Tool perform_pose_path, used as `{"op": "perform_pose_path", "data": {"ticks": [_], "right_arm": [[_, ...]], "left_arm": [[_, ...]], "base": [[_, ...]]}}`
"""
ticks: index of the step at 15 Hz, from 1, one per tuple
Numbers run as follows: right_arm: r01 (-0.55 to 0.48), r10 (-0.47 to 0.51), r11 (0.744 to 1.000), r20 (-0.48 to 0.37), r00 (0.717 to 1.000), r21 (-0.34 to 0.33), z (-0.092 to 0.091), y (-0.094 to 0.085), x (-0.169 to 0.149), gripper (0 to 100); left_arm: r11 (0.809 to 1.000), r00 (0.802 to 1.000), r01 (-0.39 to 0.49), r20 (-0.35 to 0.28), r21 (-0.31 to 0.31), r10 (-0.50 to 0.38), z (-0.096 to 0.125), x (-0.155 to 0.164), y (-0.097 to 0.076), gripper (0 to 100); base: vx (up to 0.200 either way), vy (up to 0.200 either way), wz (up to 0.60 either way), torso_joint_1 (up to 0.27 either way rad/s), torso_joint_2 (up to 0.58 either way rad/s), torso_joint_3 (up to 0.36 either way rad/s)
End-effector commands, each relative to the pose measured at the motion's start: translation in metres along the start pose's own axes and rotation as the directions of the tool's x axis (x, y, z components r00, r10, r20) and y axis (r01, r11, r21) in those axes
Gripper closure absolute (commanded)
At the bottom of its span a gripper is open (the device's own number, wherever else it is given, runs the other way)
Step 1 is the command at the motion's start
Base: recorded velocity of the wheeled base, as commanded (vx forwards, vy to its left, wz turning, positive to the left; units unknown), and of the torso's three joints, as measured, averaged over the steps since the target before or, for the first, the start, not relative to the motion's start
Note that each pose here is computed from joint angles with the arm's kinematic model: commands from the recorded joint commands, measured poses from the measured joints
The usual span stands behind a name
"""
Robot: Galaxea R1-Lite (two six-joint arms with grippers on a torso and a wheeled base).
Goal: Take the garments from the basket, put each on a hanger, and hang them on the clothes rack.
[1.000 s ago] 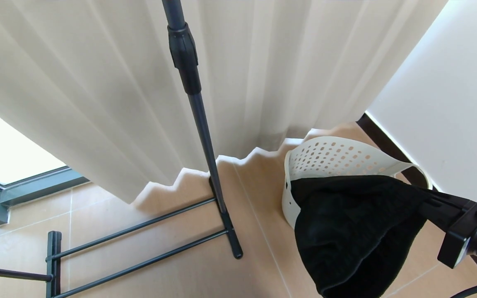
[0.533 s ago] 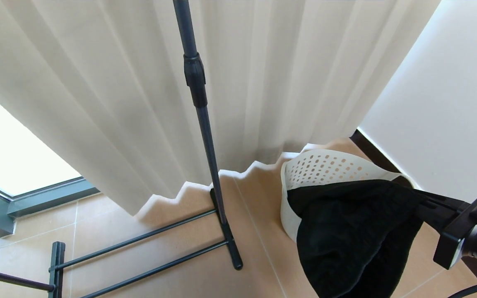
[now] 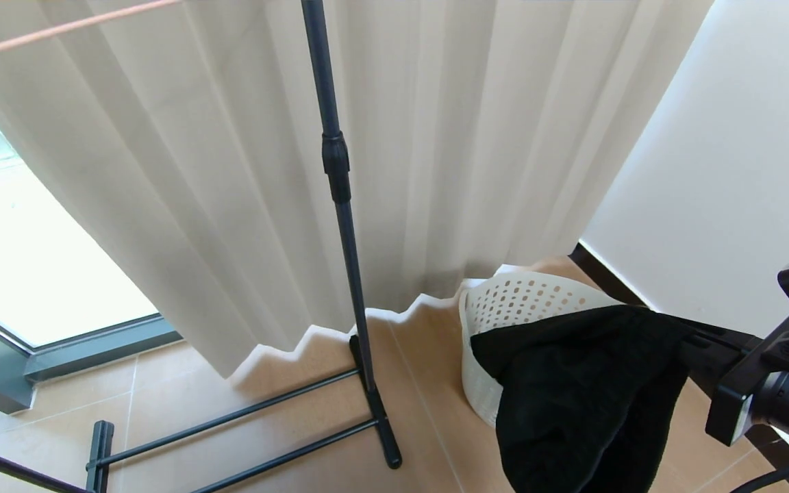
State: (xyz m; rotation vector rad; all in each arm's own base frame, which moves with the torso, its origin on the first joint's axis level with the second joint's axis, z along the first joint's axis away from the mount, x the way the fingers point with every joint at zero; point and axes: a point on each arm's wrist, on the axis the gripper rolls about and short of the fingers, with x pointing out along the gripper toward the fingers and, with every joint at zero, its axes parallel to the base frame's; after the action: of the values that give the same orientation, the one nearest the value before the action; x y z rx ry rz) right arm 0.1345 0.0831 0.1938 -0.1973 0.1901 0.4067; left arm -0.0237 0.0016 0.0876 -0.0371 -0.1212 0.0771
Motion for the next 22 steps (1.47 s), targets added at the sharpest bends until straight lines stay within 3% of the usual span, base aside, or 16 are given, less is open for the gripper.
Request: {"op": "perform_pose_path", "data": {"ticks": [1, 11, 22], "right_arm": [[0.001, -0.001, 1.000, -0.013, 1.000, -0.001, -0.0006, 0.0005, 0.0044, 100], [0.003, -0.003, 1.000, -0.006, 1.000, -0.001, 0.0010, 0.0002, 0.0038, 100], [0.003, -0.003, 1.000, -0.003, 1.000, -0.001, 0.0011, 0.0000, 0.0028, 100]], "left_arm": [[1.000, 1.000, -0.002, 0.000, -0.001, 0.002, 0.0001, 0.0001, 0.0000, 0], [1.000, 1.000, -0.001, 0.000, 0.001, 0.001, 0.0001, 0.0001, -0.0001, 0], [1.000, 1.000, 0.001, 0.000, 0.001, -0.001, 0.0001, 0.0001, 0.0000, 0]], "base": [[0.000, 0.000, 0.00, 0.041, -0.29, -0.046], [0.000, 0.000, 0.00, 0.114, -0.45, -0.246], [0.000, 0.000, 0.00, 0.199, -0.52, -0.190]]}}
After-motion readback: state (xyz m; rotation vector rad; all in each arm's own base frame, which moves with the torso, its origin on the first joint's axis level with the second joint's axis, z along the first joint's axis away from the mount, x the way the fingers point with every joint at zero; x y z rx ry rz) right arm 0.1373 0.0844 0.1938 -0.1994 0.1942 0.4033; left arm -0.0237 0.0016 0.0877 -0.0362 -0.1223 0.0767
